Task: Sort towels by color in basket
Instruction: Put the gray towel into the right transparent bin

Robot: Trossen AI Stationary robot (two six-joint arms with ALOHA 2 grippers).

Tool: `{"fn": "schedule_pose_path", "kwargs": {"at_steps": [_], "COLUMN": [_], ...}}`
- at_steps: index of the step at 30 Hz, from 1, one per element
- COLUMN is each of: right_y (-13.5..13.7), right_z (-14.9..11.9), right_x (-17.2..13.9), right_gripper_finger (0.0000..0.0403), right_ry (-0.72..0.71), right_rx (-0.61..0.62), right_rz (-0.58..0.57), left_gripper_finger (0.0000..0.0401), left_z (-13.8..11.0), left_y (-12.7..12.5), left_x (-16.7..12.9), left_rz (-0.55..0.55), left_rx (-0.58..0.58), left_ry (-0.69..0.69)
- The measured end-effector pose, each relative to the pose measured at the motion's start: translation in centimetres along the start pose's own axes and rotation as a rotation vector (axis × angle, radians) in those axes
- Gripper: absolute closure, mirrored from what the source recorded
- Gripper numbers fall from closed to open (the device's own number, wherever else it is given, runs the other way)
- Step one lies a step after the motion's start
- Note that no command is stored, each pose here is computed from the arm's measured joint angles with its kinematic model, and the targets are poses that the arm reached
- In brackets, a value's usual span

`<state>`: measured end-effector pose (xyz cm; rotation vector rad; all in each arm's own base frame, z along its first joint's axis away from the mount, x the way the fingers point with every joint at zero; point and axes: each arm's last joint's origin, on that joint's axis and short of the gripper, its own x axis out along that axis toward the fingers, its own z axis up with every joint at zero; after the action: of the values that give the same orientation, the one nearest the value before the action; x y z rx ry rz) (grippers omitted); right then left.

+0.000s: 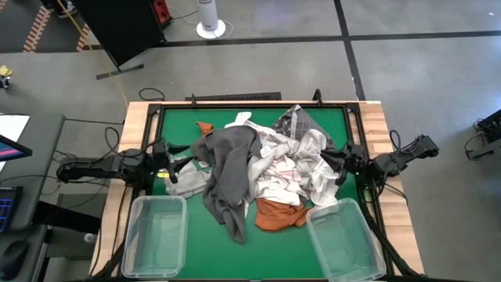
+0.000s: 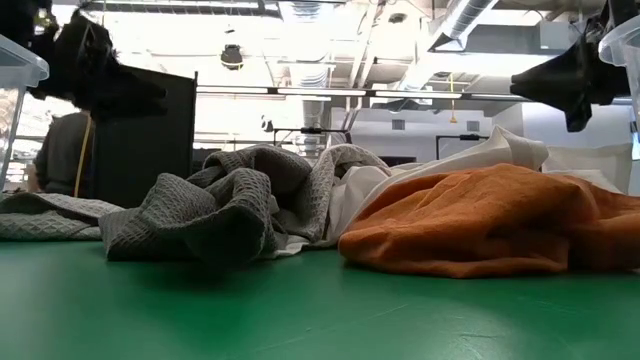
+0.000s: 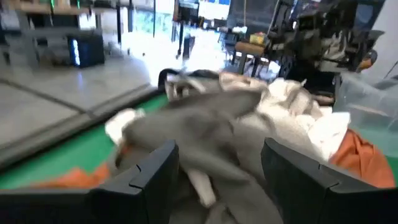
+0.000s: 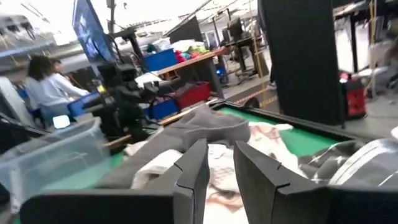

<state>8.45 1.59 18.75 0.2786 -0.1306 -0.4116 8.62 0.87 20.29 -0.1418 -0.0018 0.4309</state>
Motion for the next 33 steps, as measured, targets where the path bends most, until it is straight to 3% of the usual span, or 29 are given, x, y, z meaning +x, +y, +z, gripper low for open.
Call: {"fn": "schedule_pose_path", "kwargs": {"at_steps": [7, 12, 17, 21, 26, 33], "right_y": [0.0, 0.5, 1.2, 1.8, 2.3, 2.7], "right_z": [2.2, 3.8, 3.2, 2.3, 1.4, 1.3], "right_x": [0.0, 0.1, 0.8, 1.5, 2.1, 2.4], "right_gripper_finger": [0.0296, 0.0296, 0.0296, 0.0296, 0.0296, 0.0296], "right_ry": [-0.035, -0.017, 0.048, 0.114, 0.166, 0.179], "right_rx": [-0.119, -0.180, -0.181, -0.189, -0.222, -0.229], "right_rz": [-0.026, -0.010, -0.011, 0.019, 0.008, 0.056], "left_gripper_finger": [0.0182, 0.0182, 0.0182, 0.0182, 0.0182, 0.0182], "left_z": [3.5, 5.8, 7.0, 7.1, 6.3, 3.8], "left_y": [-0.7, -1.7, -2.4, -2.7, -3.5, -3.8], "left_x": [1.8, 5.2, 9.1, 12.0, 15.3, 19.2], "left_rz": [0.080, 0.138, 0.149, 0.072, -0.082, -0.075], "left_rx": [0.116, 0.185, 0.235, 0.228, 0.115, 0.100], "left_ry": [0.079, 0.224, 0.407, 0.539, 0.652, 0.816]}}
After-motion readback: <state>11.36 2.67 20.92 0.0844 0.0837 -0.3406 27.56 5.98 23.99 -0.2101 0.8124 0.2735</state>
